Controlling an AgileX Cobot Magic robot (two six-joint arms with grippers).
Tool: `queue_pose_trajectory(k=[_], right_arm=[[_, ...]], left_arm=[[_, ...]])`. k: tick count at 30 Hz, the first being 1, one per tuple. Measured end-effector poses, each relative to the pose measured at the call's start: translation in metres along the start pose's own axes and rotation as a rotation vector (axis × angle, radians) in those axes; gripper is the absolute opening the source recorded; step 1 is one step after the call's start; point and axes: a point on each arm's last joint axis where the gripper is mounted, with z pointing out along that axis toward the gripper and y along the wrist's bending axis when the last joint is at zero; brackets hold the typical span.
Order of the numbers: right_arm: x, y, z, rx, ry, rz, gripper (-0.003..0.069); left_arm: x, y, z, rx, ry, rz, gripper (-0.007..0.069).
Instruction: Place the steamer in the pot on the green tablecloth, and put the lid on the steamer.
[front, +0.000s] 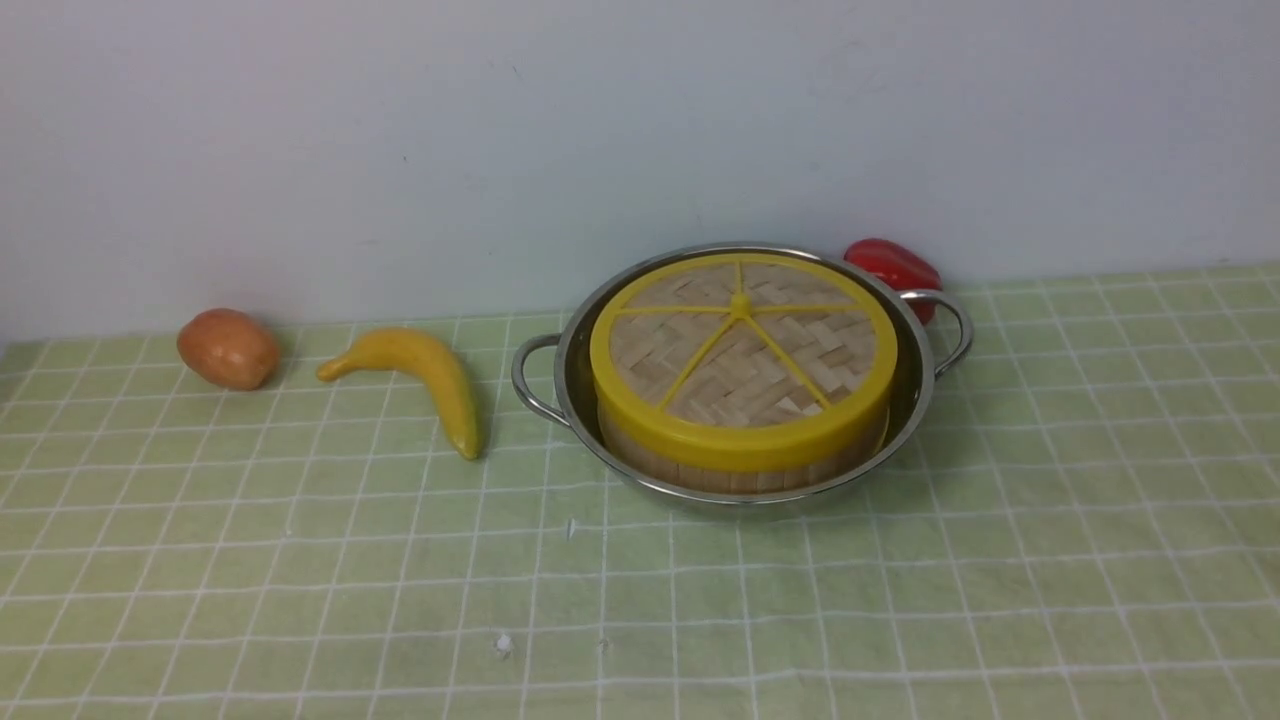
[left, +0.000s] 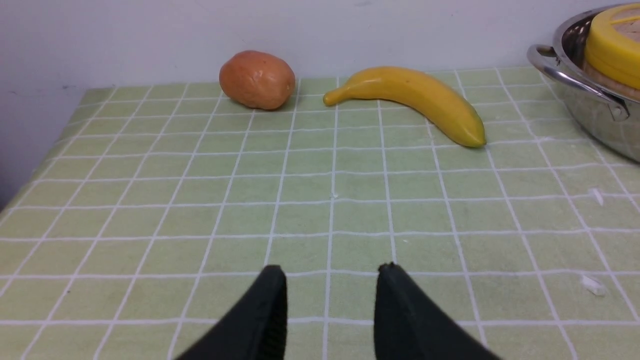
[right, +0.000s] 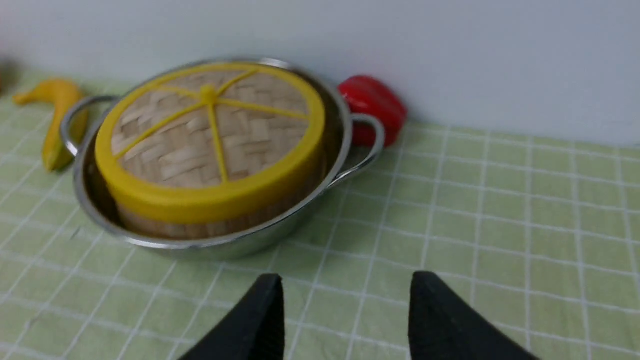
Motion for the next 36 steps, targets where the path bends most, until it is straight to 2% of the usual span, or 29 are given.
queue_pose_trajectory(k=[6, 15, 36], right_arm=[[0.059, -0.017, -0.019, 0.099, -0.194, 0.042, 0.0349], [0.119, -0.026, -0.011, 0.126, -0.187, 0.049, 0.0349], [0.123, -0.026, -0.010, 0.128, -0.167, 0.050, 0.0349]], left_arm=[[0.000, 0.000, 0.000, 0.000, 0.000, 0.000, 0.0243], [0.000, 0.000, 0.000, 0.000, 0.000, 0.001, 0.0243], [0.000, 0.000, 0.000, 0.000, -0.001, 0.015, 0.0243]])
